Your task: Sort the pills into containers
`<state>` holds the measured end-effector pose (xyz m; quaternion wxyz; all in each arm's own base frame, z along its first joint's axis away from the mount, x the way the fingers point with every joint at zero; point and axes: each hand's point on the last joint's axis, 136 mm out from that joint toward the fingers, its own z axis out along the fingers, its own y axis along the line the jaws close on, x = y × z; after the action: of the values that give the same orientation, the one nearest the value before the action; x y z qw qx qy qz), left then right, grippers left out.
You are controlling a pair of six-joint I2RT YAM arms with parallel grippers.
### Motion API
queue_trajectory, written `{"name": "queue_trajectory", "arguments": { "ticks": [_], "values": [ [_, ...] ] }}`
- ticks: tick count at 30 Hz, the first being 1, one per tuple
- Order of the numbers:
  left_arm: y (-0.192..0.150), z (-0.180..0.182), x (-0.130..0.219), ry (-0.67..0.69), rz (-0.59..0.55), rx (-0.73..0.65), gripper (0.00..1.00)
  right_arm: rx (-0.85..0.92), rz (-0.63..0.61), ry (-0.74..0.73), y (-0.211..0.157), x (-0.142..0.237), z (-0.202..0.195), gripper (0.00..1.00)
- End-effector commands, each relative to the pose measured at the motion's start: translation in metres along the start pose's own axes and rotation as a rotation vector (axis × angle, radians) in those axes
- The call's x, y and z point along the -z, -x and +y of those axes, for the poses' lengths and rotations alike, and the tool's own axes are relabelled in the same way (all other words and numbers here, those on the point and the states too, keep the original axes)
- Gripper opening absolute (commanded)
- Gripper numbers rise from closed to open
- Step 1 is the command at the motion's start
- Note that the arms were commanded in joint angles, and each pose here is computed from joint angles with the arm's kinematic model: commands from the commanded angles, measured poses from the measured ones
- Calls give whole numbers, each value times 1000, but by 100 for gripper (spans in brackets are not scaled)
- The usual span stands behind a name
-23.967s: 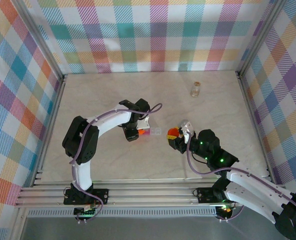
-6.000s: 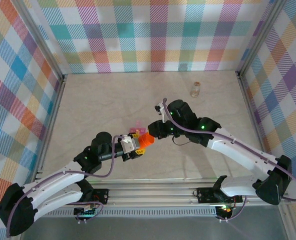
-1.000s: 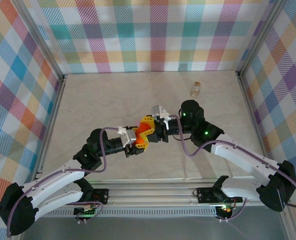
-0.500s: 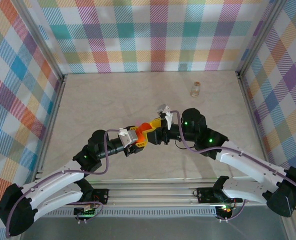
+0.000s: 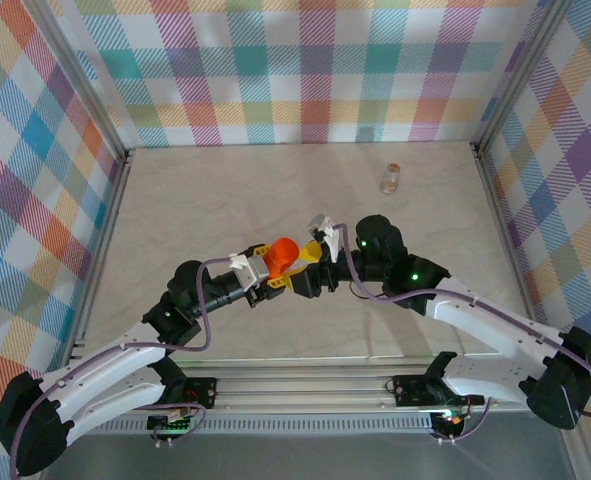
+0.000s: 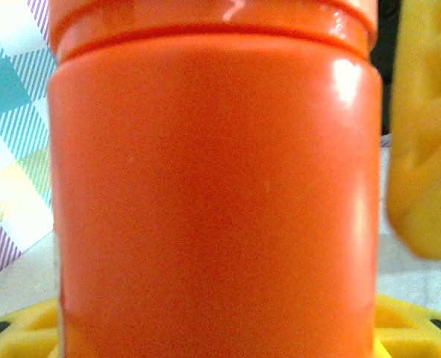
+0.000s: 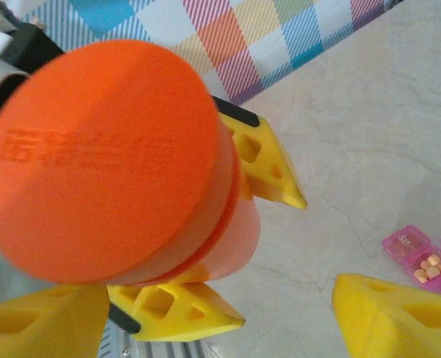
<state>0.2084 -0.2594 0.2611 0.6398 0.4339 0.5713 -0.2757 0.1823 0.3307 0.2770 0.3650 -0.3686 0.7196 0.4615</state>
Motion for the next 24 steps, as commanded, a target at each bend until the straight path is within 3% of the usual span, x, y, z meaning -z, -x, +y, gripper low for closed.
{"name": "queue_trajectory", "arguments": {
  "ticks": [1, 9, 20, 21, 24],
  "values": [
    [16, 2, -1, -5, -57, 1, 0, 77, -77, 11, 33, 0, 12, 77],
    [11, -1, -5, -18, -41, 9, 0, 120, -103, -1, 50, -8, 19, 72],
    [12, 2, -4, -1, -39, 0, 0, 120, -46, -3, 37, -17, 15, 44],
    [10, 3, -4, 6, -33, 2, 1, 119, -47, -5, 37, -16, 15, 41],
    [8, 7, -3, 32, -20, 8, 18, 122, -56, -28, 39, -14, 12, 32]
  ]
}}
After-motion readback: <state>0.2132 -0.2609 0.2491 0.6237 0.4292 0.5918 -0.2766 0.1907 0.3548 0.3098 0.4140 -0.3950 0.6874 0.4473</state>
